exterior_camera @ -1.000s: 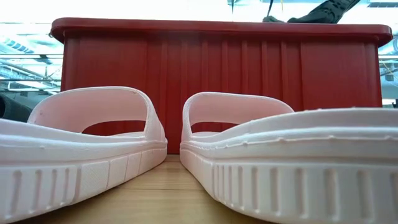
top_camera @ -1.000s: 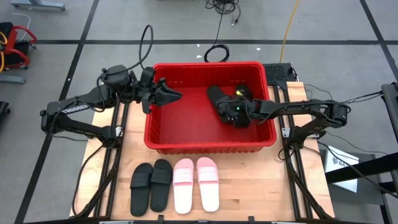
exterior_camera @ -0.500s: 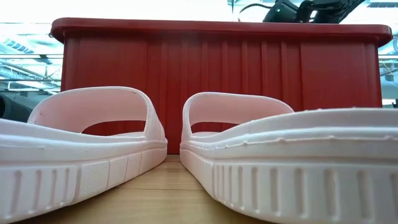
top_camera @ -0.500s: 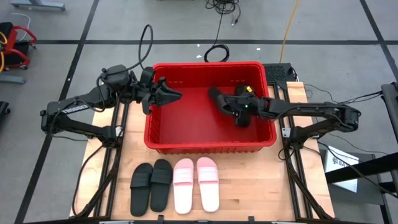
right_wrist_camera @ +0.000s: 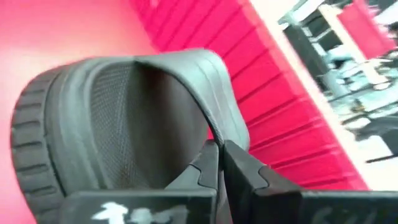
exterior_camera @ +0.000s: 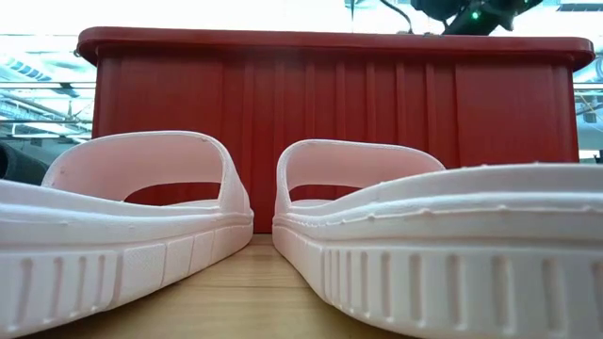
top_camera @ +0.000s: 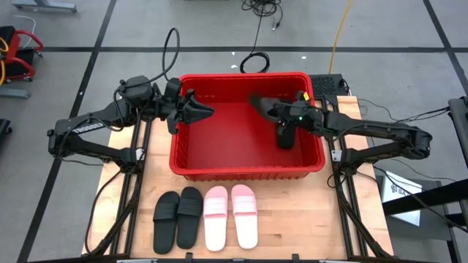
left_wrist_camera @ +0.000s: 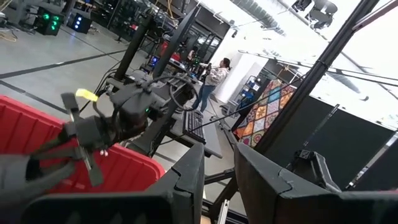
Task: Pick and place slides into bin
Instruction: Put the black slide into the red organizer bin
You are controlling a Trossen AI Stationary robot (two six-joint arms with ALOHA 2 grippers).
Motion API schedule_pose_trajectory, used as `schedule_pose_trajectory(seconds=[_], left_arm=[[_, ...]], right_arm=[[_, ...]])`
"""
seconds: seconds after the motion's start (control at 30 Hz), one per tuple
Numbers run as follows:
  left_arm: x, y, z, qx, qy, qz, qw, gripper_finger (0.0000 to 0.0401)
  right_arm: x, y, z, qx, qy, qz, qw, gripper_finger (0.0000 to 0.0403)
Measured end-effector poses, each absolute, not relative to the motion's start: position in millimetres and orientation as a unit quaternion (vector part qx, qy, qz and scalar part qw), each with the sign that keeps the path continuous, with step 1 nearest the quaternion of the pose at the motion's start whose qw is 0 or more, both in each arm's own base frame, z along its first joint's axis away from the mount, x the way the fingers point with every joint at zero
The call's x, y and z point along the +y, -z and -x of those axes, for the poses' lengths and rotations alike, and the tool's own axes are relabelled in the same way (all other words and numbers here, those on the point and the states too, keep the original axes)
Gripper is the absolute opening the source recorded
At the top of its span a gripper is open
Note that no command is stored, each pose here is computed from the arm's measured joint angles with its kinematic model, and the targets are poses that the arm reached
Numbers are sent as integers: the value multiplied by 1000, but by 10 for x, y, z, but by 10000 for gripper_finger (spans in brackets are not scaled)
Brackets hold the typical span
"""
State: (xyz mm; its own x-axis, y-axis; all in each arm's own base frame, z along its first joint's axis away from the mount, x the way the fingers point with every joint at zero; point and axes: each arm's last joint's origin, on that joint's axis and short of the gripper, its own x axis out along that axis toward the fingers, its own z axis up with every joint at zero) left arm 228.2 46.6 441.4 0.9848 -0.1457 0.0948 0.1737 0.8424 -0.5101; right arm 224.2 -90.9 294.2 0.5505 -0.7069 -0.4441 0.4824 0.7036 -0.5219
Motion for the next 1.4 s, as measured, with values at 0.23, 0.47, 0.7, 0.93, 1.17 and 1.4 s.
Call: schedule_pose_trajectory(seconds=[0.23,0.47,0.7,0.93,1.17,1.4], left_arm=[[466,-4412,-2282,-26,83,265,960,86],[466,-4408,-2282,-23,82,266,960,86],[466,-4407,-2282,-23,82,266,960,86],[466,-4407,-2282,-23,82,261,962,86],[465,-4406,-2282,-23,84,260,962,86],[463,-4406,-2282,-21,88,260,961,86]], right_arm=[[-903,-3019,-2162,395,346,199,828,1],[-817,-2951,-2086,451,372,224,779,1],[-763,-2945,-2078,461,389,244,760,0],[-741,-2862,-1971,504,392,219,738,0],[-712,-2819,-1940,517,365,176,754,0],[-697,-2785,-1961,518,340,138,773,1]])
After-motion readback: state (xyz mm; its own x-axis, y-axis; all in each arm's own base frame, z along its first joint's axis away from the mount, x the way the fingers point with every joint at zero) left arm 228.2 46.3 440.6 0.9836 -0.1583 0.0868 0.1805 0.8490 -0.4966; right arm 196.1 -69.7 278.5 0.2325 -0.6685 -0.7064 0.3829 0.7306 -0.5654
